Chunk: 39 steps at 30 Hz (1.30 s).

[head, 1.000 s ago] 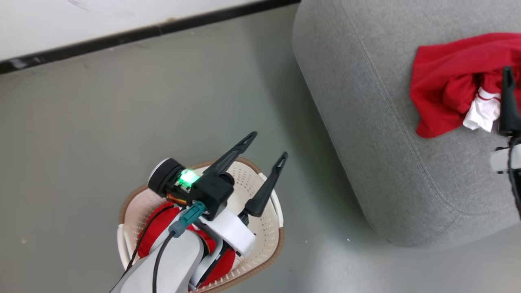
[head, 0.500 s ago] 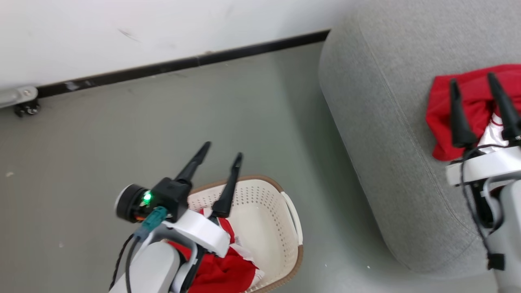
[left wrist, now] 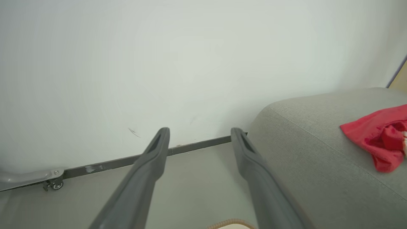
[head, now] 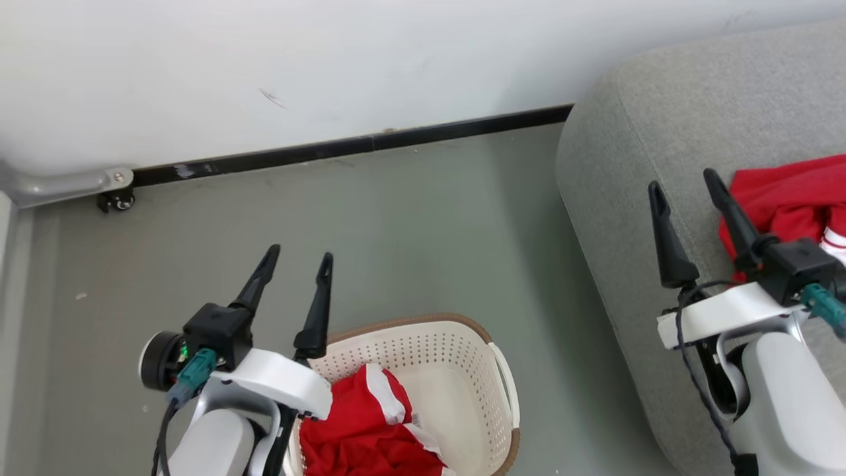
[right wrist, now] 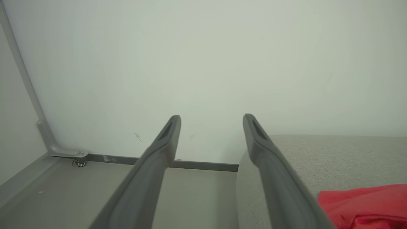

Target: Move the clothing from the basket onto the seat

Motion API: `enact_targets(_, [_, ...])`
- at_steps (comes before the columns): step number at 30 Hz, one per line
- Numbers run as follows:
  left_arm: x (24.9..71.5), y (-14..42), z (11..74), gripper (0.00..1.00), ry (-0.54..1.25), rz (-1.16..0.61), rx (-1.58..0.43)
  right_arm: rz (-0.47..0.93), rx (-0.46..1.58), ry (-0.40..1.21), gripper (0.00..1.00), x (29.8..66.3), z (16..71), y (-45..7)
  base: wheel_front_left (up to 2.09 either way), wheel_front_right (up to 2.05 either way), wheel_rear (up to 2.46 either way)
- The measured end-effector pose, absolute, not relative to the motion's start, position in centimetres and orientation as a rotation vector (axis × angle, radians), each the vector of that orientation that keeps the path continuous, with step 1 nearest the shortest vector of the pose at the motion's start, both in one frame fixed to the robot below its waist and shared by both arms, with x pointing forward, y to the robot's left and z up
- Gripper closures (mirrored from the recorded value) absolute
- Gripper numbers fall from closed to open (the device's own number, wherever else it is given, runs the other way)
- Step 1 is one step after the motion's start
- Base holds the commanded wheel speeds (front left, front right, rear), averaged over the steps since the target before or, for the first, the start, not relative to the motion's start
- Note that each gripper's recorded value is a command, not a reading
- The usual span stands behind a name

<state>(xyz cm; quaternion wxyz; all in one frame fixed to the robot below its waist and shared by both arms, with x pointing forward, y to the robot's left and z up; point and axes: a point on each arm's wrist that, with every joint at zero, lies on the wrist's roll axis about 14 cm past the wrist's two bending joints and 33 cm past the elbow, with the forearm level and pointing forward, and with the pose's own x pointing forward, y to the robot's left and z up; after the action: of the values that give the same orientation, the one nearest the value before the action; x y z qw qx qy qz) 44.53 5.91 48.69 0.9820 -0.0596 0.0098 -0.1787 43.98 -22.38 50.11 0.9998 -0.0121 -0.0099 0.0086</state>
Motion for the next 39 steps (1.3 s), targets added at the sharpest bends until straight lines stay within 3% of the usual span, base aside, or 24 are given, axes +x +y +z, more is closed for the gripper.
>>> enact_targets(10, [42.7,10.8,49.0,0.00,0.020,-0.193,-0.133,0.067,0.004,0.004,0.00,41.5,48.9,-19.2,0.00,0.00,0.00])
enact_targets(22, [40.2,14.7,49.1,0.00,0.012,-0.069,-0.088,0.041,0.018,0.029,0.00,38.0,47.8,-19.1,0.00,0.00,0.00])
enact_targets(39, [37.9,16.6,48.9,0.00,0.010,-0.023,-0.073,0.010,0.009,0.002,0.00,35.0,48.3,-19.7,0.00,0.00,0.00])
